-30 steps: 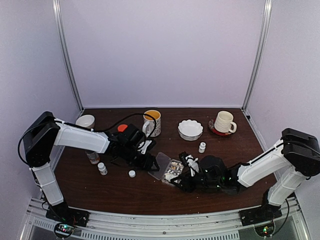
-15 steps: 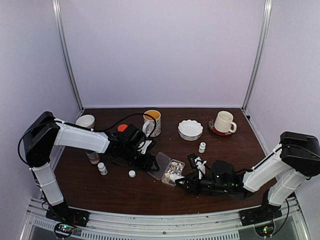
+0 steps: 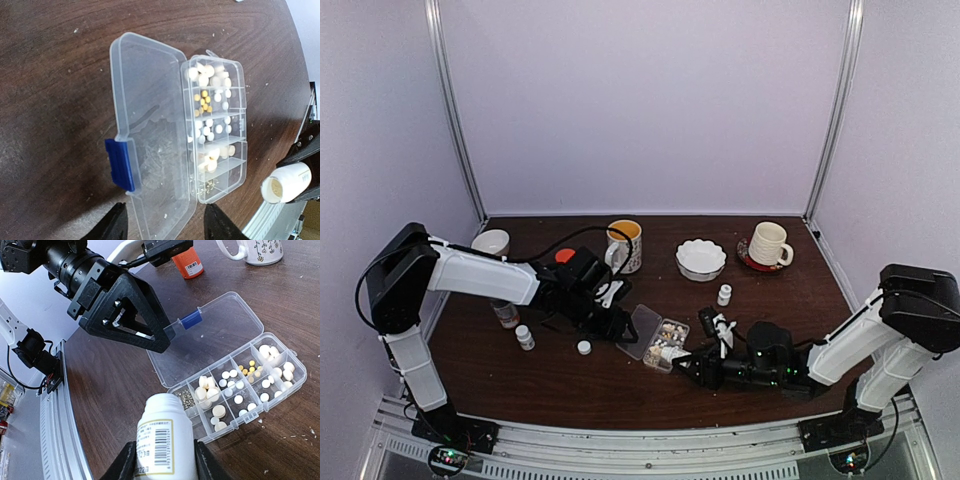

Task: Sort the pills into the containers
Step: Pour the pill into the compartment of the pill container.

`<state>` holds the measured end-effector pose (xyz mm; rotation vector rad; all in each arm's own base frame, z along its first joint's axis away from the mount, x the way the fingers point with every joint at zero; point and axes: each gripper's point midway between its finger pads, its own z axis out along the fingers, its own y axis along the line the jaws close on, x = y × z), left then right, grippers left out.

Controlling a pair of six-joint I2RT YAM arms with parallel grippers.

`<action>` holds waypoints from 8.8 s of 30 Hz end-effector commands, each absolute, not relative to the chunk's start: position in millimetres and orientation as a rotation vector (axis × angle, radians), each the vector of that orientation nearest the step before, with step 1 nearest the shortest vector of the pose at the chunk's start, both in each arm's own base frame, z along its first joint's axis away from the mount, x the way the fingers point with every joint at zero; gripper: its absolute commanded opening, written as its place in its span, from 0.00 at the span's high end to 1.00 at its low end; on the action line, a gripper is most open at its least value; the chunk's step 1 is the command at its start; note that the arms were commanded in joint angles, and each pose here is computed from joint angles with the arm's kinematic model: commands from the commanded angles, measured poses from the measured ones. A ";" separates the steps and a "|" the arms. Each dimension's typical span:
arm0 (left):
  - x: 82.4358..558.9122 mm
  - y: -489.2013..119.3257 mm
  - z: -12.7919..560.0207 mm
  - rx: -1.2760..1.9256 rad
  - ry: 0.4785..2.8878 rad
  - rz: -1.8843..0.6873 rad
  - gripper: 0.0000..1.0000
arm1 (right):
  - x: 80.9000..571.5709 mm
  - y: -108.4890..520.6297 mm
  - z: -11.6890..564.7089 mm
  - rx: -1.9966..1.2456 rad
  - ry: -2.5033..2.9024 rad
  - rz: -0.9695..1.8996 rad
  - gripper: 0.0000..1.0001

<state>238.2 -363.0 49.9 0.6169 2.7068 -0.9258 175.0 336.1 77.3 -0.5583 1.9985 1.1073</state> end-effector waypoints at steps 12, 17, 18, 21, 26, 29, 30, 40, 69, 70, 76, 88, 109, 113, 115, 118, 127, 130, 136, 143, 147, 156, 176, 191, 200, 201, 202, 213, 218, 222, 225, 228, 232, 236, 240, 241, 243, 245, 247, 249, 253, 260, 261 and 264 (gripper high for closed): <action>246.3 -368.5 61.2 0.638 2.650 -0.939 0.45 | 173.0 334.5 61.2 -0.577 2.092 1.068 1.00; 247.3 -369.6 61.9 0.639 2.647 -0.939 0.45 | 175.6 335.6 57.9 -0.601 2.128 1.017 1.00; 246.9 -369.5 61.7 0.640 2.648 -0.939 0.45 | 175.5 336.3 60.5 -0.607 2.120 1.020 1.00; 246.7 -369.2 60.9 0.640 2.650 -0.937 0.45 | 176.7 334.6 64.4 -0.607 2.110 1.008 1.00; 247.2 -369.1 60.0 0.638 2.651 -0.937 0.45 | 174.9 335.1 63.6 -0.621 2.109 1.013 1.00; 246.6 -369.0 59.7 0.639 2.652 -0.937 0.45 | 176.2 336.7 61.2 -0.628 2.126 0.998 1.00; 246.7 -368.5 59.3 0.640 2.653 -0.934 0.45 | 175.6 338.2 60.3 -0.642 2.132 0.990 1.00; 246.1 -368.2 59.2 0.643 2.654 -0.932 0.45 | 175.8 333.6 71.9 -0.613 2.084 1.007 1.00; 254.5 -342.3 83.0 0.636 2.630 -0.739 0.43 | 172.4 338.1 70.1 -0.657 2.104 0.986 1.00; 254.5 -340.5 84.7 0.636 2.628 -0.729 0.43 | 173.1 338.0 65.6 -0.671 2.129 0.957 1.00; 255.3 -327.5 87.5 0.623 2.631 -0.661 0.43 | 173.2 338.1 66.3 -0.674 2.124 0.950 1.00; 254.1 -301.3 76.0 0.610 2.669 -0.541 0.43 | 174.8 337.0 63.1 -0.676 2.137 0.925 1.00; 249.4 -281.7 50.5 0.632 2.738 -0.401 0.43 | 172.5 341.1 77.2 -0.665 2.078 0.993 1.00; 248.0 -280.1 48.2 0.637 2.746 -0.393 0.43 | 176.9 339.4 66.5 -0.693 2.148 0.902 1.00; 247.4 -280.2 46.1 0.642 2.751 -0.392 0.43 | 173.9 341.7 71.3 -0.698 2.117 0.941 1.00; 246.8 -279.7 44.9 0.648 2.754 -0.390 0.43 | 177.9 337.2 67.1 -0.680 2.135 0.897 1.00; 244.0 -278.9 39.8 0.658 2.769 -0.389 0.42 | 175.7 341.1 61.9 -0.720 2.167 0.885 1.00; 242.6 -277.6 37.3 0.662 2.779 -0.382 0.42 | 179.0 337.7 61.5 -0.705 2.175 0.851 1.00; 242.3 -277.6 35.6 0.665 2.783 -0.379 0.42 | 179.9 335.0 63.1 -0.715 2.180 0.818 1.00; 241.7 -277.4 33.5 0.669 2.789 -0.376 0.42 | 179.5 335.9 59.4 -0.746 2.208 0.783 1.00; 241.1 -277.2 32.9 0.670 2.792 -0.377 0.42 | 177.4 340.8 63.6 -0.739 2.192 0.828 1.00; 240.4 -276.2 32.1 0.671 2.794 -0.373 0.42 | 179.5 339.1 58.4 -0.783 2.233 0.741 1.00; 239.5 -277.4 31.3 0.677 2.798 -0.379 0.42 | 180.5 341.9 64.6 -0.821 2.244 0.697 1.00; 239.3 -278.0 30.8 0.680 2.802 -0.383 0.42 | 178.9 344.1 59.3 -0.859 2.274 0.663 1.00; 239.5 -279.3 30.7 0.681 2.802 -0.388 0.42 | 176.3 343.3 52.1 -0.894 2.308 0.634 1.00; 239.2 -279.7 30.8 0.684 2.802 -0.389 0.42 | 175.2 344.5 50.5 -0.907 2.314 0.627 1.00; 239.3 -279.5 30.9 0.684 2.803 -0.389 0.42 | 174.0 345.3 51.3 -0.909 2.307 0.631 1.00; 238.8 -278.5 31.0 0.687 2.806 -0.380 0.42 | 178.4 345.2 64.1 -0.873 2.274 0.633 1.00; 239.1 -278.7 30.9 0.687 2.807 -0.380 0.42 | 180.1 346.0 74.0 -0.877 2.262 0.629 1.00; 238.9 -278.3 30.9 0.690 2.809 -0.375 0.42 | 179.3 347.2 77.7 -0.883 2.260 0.633 1.00; 239.1 -278.9 31.3 0.693 2.807 -0.378 0.42 | 180.3 348.0 82.1 -0.879 2.252 0.637 1.00; 239.1 -279.1 31.0 0.695 2.808 -0.378 0.42 | 179.7 347.5 79.3 -0.902 2.286 0.601 1.00; 239.4 -279.5 31.5 0.696 2.808 -0.378 0.42 | 178.8 348.9 79.6 -0.932 2.313 0.580 1.00; 239.4 -279.5 30.7 0.696 2.810 -0.376 0.42 | 178.6 346.7 75.8 -0.928 2.309 0.578 1.00; 239.0 -279.1 30.1 0.696 2.812 -0.376 0.42 | 175.0 340.4 69.9 -0.882 2.267 0.639 1.00; 239.3 -279.0 30.6 0.693 2.810 -0.375 0.42 | 174.2 339.2 69.1 -0.868 2.255 0.657 1.00; 240.1 -278.8 31.1 0.689 2.807 -0.372 0.42 | 173.5 339.2 66.6 -0.862 2.246 0.676 1.00; 240.5 -280.2 31.5 0.690 2.803 -0.381 0.42 | 172.8 340.0 62.6 -0.865 2.242 0.684 1.00; 240.1 -281.5 31.7 0.692 2.801 -0.389 0.42 | 173.2 342.7 63.0 -0.851 2.223 0.710 1.00; 239.8 -282.0 32.2 0.695 2.799 -0.391 0.39 | 173.3 343.1 63.2 -0.841 2.213 0.723 1.00; 238.2 -283.9 33.2 0.711 2.794 -0.398 0.34 | 172.5 340.4 69.5 -0.807 2.165 0.770 1.00; 238.0 -284.2 32.9 0.712 2.796 -0.400 0.33 | 173.8 335.8 79.2 -0.713 2.060 0.907 1.00; 237.7 -284.4 32.6 0.713 2.796 -0.401 0.33 | 173.1 335.2 81.1 -0.700 2.040 0.934 1.00; 236.5 -283.3 31.7 0.710 2.803 -0.399 0.33 | 173.0 335.9 89.9 -0.667 1.978 1.002 1.00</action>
